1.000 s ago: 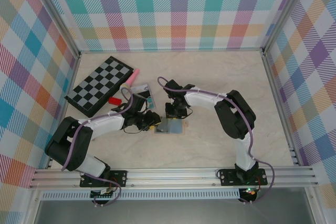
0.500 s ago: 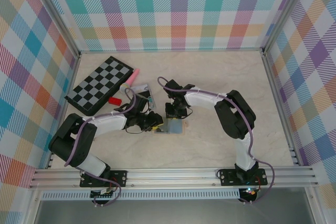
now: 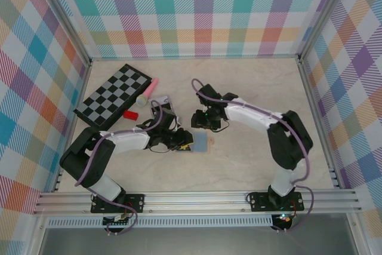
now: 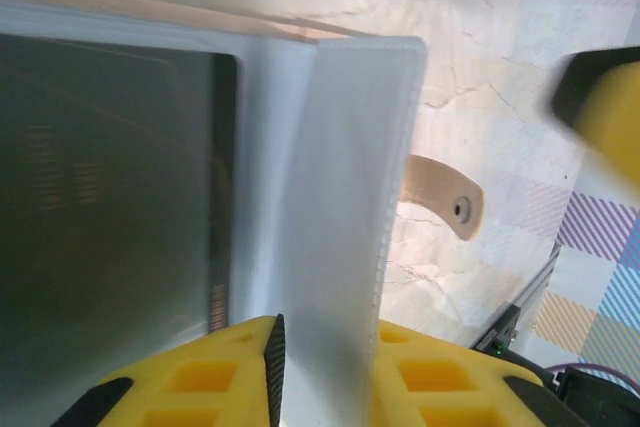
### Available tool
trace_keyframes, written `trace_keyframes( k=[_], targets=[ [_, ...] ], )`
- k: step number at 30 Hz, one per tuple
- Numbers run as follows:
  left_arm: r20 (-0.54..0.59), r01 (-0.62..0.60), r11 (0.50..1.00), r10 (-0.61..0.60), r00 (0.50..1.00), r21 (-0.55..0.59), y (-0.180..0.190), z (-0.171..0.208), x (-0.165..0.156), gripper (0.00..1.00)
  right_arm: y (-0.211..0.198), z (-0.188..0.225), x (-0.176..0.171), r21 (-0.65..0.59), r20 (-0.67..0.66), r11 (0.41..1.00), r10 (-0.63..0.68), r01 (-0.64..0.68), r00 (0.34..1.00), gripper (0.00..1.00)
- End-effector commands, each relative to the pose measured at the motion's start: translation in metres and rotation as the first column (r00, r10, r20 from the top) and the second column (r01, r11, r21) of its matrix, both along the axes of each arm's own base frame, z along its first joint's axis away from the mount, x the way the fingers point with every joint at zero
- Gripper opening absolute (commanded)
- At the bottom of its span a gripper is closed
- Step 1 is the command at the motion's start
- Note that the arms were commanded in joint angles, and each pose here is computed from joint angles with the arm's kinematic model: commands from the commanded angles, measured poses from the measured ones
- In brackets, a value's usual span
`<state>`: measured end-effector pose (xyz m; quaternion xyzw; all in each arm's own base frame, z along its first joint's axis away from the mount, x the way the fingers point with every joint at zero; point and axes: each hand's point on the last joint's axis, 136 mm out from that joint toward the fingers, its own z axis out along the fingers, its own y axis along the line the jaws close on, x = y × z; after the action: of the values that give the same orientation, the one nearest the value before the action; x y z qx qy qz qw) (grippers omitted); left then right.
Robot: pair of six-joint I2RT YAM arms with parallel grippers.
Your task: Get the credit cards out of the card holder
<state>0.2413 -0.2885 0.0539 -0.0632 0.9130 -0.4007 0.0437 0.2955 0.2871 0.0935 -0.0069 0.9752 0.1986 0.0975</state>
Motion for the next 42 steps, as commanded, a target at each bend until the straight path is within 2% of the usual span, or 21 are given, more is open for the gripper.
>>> trace_keyframes(
  k=[1, 7, 11, 15, 19, 25, 29, 34, 42],
  targets=[
    [0.051, 0.058, 0.996, -0.055, 0.997, -0.064, -0.03, 0.018, 0.004, 0.31, -0.03, 0.015, 0.003, -0.022, 0.05, 0.994, -0.103, 0.104, 0.993, 0.55],
    [0.045, 0.087, 0.995, -0.084, 0.995, -0.057, -0.048, 0.014, 0.004, 0.42, -0.046, 0.027, 0.001, -0.01, 0.083, 0.989, -0.144, 0.145, 0.986, 0.58],
    [0.059, 0.079, 0.997, -0.078, 0.995, -0.021, -0.041, 0.017, 0.005, 0.48, -0.041, 0.028, -0.001, 0.009, 0.074, 0.993, -0.121, 0.12, 0.99, 0.58],
    [0.078, 0.027, 0.998, -0.031, 0.996, 0.052, -0.015, 0.022, 0.008, 0.49, -0.018, 0.029, -0.004, 0.104, 0.045, 0.994, -0.031, 0.026, 0.999, 0.56],
    [0.065, -0.096, 0.984, 0.087, 0.994, 0.151, 0.031, 0.014, 0.015, 0.46, 0.013, 0.027, -0.012, 0.218, 0.011, 0.973, 0.077, -0.077, 0.997, 0.49],
    [0.024, -0.237, 0.952, 0.237, 0.971, 0.196, 0.075, -0.003, 0.02, 0.35, 0.044, 0.005, -0.025, 0.274, -0.058, 0.951, 0.162, -0.14, 0.985, 0.35],
    [0.011, -0.257, 0.946, 0.26, 0.966, 0.199, 0.079, -0.01, 0.023, 0.28, 0.052, -0.014, -0.029, 0.297, -0.109, 0.946, 0.166, -0.128, 0.98, 0.3],
    [-0.002, -0.252, 0.949, 0.257, 0.966, 0.19, 0.074, -0.014, 0.029, 0.21, 0.05, -0.035, -0.029, 0.266, -0.141, 0.956, 0.167, -0.125, 0.976, 0.25],
    [-0.017, -0.247, 0.951, 0.254, 0.967, 0.188, 0.071, -0.019, 0.03, 0.15, 0.043, -0.057, -0.032, 0.215, -0.179, 0.97, 0.158, -0.118, 0.971, 0.24]
  ],
)
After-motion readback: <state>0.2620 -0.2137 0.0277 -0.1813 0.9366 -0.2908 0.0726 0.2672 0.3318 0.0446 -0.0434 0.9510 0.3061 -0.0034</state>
